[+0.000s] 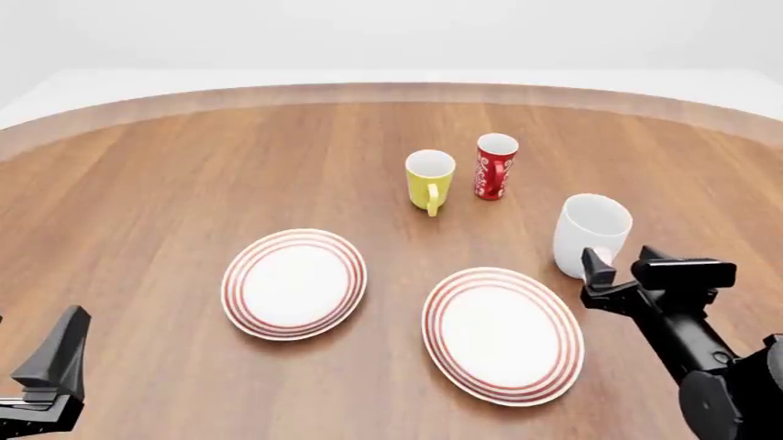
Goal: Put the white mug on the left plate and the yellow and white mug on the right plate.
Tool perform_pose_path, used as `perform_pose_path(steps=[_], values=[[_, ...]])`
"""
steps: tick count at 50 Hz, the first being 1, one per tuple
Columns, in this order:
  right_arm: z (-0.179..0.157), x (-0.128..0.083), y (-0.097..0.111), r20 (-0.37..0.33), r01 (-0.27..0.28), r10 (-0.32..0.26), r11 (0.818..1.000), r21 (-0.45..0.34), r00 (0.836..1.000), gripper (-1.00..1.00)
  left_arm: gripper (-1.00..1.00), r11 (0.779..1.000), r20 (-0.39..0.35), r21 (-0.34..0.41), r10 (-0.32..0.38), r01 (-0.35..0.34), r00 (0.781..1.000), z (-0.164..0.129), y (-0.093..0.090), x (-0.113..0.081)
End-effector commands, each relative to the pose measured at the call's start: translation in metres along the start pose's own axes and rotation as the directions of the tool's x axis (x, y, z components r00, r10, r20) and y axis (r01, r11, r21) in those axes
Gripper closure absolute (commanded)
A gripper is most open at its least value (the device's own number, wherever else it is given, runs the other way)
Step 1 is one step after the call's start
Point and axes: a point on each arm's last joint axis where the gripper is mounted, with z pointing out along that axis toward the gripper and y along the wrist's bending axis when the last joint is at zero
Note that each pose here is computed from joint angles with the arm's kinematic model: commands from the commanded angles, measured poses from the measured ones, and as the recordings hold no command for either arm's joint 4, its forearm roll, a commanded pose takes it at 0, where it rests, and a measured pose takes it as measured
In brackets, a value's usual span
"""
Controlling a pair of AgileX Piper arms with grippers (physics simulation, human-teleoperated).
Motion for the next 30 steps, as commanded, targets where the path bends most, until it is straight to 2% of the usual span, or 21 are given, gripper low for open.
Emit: perform_pose_path(steps=[1,28,29,30], values=[[0.011,0.009,0.000,-0.029,-0.007,0.007,1.000,0.001,1.000,-1.00,-1.00,1.000,0.000,0.000,0.000,0.000,1.000,0.000,0.000,0.000],[0.024,0.028,0.000,-0.098,-0.026,0.026,1.000,0.002,0.995,-1.00,-1.00,1.000,0.000,0.000,0.000,0.000,1.000,0.000,0.000,0.000],[0.024,0.027,0.000,-0.098,-0.030,0.030,1.000,0.003,0.995,1.00,-1.00,1.000,0.000,0.000,0.000,0.000,1.000,0.000,0.000,0.000],[0.024,0.027,0.000,-0.097,-0.030,0.031,1.000,0.005,0.995,1.00,-1.00,1.000,0.000,0.000,0.000,0.000,1.000,0.000,0.000,0.000]])
